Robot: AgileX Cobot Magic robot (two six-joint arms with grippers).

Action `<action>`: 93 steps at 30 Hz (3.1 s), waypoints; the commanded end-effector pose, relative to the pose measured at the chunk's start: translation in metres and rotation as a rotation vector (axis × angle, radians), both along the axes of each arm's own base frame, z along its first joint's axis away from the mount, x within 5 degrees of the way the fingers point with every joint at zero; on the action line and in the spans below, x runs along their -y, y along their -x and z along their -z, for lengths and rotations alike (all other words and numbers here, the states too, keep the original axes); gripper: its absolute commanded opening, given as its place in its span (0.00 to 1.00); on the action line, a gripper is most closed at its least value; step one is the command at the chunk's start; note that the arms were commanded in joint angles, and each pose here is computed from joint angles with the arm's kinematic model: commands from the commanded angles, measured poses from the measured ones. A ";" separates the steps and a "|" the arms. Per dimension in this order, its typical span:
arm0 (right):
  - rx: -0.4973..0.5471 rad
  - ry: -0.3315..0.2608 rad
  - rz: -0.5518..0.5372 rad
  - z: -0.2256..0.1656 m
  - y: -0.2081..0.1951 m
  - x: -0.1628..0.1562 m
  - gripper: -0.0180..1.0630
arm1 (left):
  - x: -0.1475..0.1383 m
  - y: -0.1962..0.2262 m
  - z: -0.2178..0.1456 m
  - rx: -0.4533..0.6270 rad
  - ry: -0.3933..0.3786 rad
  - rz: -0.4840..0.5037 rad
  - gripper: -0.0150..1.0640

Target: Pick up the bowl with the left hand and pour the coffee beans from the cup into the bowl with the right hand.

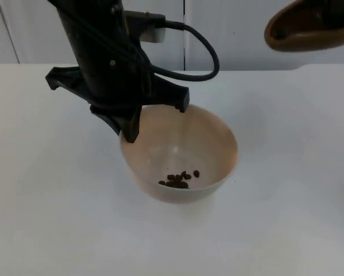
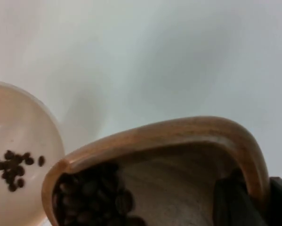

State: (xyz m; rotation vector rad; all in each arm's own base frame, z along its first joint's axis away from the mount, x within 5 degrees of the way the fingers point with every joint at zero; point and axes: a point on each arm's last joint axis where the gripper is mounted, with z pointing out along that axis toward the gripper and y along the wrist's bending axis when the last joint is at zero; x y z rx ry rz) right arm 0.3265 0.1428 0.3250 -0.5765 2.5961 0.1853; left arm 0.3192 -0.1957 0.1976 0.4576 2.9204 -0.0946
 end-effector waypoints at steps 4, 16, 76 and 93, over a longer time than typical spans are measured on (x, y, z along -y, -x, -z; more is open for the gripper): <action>0.022 -0.007 0.001 0.019 0.001 0.004 0.02 | 0.003 0.001 -0.003 -0.004 0.012 0.005 0.01; -0.021 -0.009 0.081 0.068 0.003 0.028 0.02 | 0.001 -0.007 -0.002 0.084 0.041 0.032 0.01; -0.113 -0.008 0.213 0.222 -0.023 0.019 0.02 | -0.097 -0.030 0.082 0.050 0.114 -0.248 0.01; -0.111 -0.018 0.234 0.225 -0.024 0.019 0.16 | -0.097 -0.030 0.082 0.056 0.116 -0.248 0.01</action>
